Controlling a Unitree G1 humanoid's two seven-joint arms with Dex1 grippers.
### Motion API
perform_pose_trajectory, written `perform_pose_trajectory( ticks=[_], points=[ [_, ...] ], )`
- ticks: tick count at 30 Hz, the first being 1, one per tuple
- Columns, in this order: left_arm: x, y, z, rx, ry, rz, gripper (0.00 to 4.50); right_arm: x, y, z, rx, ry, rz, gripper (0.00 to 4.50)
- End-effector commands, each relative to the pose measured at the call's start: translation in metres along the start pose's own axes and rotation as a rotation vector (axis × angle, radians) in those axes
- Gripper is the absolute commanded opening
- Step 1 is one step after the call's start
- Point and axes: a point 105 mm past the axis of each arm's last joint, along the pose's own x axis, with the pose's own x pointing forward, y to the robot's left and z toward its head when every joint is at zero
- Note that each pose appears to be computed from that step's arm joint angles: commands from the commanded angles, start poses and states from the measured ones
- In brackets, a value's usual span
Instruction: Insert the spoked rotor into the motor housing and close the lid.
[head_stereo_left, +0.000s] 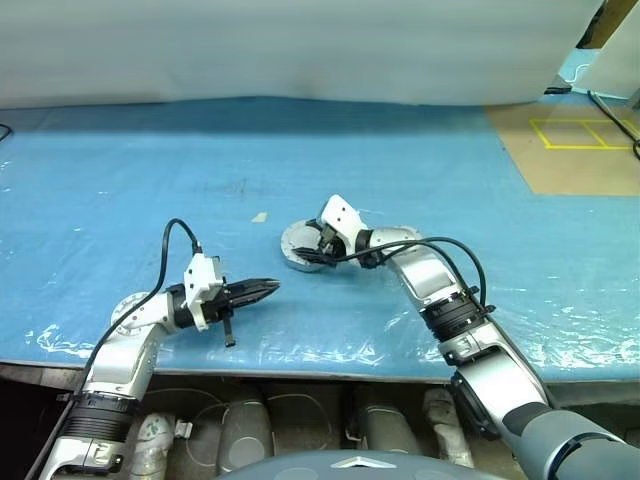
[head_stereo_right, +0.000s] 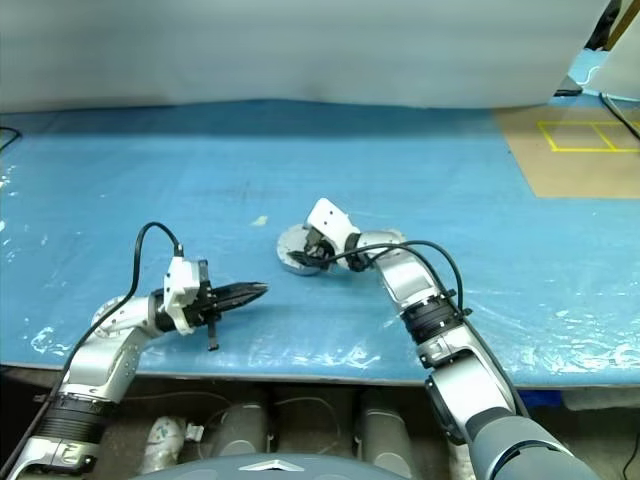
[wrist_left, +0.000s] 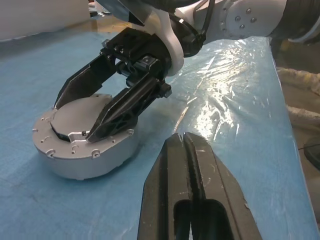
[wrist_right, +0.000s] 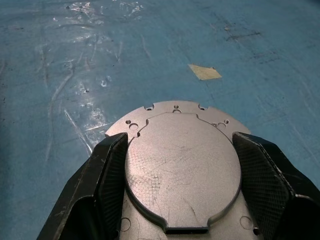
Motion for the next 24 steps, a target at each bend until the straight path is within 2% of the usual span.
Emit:
perform_pose_trajectory(
  ticks=[1, 5, 8, 11, 16, 24],
  points=[
    [-0.002, 0.000, 0.003, 0.030, -0.017, -0.001, 0.04, 0.004, 0.008, -0.041, 0.009, 0.146, 0.004, 2.96],
    [0.000, 0.005, 0.003, 0.027, -0.032, 0.026, 0.04, 0.002, 0.014, -0.069, -0.031, 0.221, 0.009, 2.96],
    [0.002, 0.023, 0.004, 0.011, -0.040, 0.122, 0.04, 0.002, 0.015, -0.078, 0.006, 0.230, -0.004, 2.96],
    [0.007, 0.043, 0.001, 0.017, -0.029, 0.220, 0.04, 0.002, 0.015, -0.079, 0.036, 0.219, -0.013, 2.96],
    [0.019, 0.059, -0.009, 0.025, 0.004, 0.270, 0.04, 0.002, 0.012, -0.074, 0.036, 0.207, -0.018, 2.96],
    [0.056, 0.072, -0.010, 0.072, 0.007, 0.258, 0.04, 0.000, 0.016, -0.072, 0.034, 0.200, 0.007, 2.96]
  ],
)
